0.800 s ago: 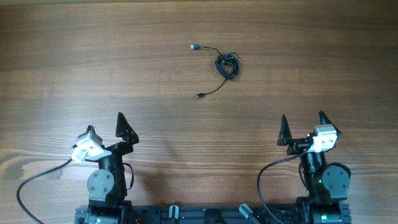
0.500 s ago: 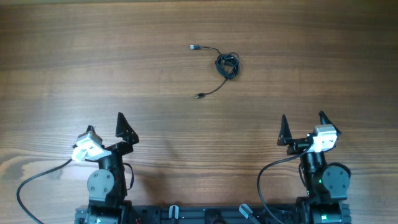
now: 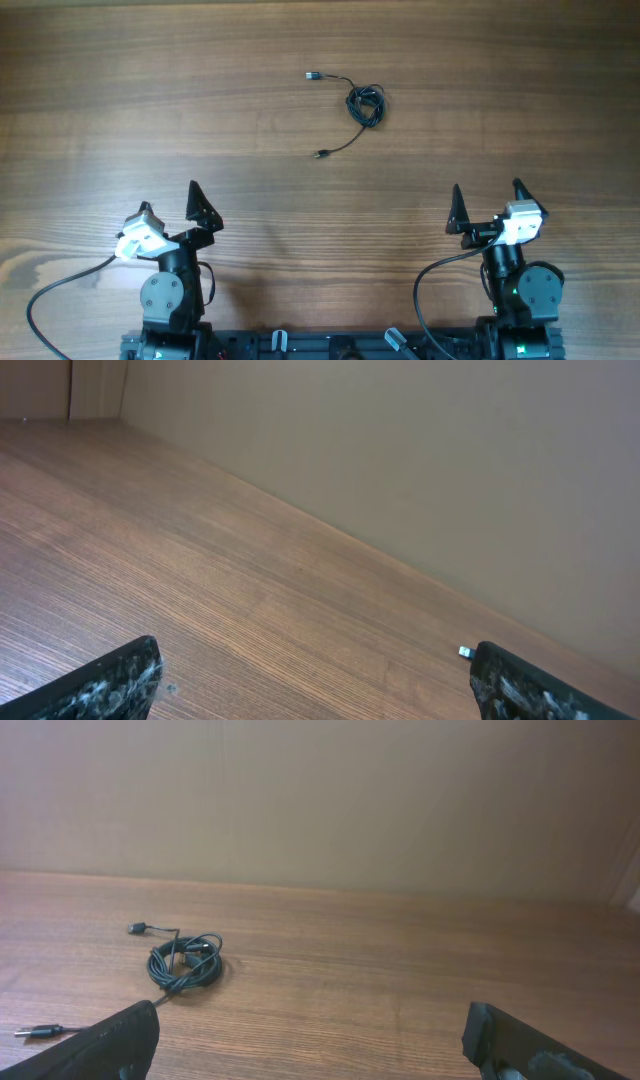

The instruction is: Untangle cables

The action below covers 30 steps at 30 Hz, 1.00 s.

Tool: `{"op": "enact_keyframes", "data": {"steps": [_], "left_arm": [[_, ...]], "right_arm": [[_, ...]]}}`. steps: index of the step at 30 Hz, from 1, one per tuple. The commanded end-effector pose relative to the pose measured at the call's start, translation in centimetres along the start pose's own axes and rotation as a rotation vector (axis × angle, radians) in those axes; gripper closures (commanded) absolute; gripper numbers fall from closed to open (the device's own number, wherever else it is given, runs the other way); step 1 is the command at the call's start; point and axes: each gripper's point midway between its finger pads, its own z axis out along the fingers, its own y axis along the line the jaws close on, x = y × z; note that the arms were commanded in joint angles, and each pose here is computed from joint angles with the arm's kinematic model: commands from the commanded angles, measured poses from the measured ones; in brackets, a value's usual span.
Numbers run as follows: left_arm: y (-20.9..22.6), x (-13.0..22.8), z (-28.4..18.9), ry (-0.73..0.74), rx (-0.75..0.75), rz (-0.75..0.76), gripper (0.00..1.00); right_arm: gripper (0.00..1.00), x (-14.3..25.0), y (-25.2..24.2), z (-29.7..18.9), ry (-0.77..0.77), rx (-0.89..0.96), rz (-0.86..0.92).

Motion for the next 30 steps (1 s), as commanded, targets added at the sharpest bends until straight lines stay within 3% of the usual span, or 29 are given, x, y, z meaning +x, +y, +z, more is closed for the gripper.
{"op": "enact_keyframes", "data": {"steps": [1, 30], "left_arm": [[0.02, 0.13, -0.02, 0.002, -0.001, 0.013, 0.00], [0.02, 0.13, -0.02, 0.002, -0.001, 0.013, 0.00]], "right_arm": [[0.00, -0.11, 0.05, -0.02, -0.006, -0.002, -0.019], [0.00, -0.11, 0.05, -0.02, -0.006, -0.002, -0.019]]}}
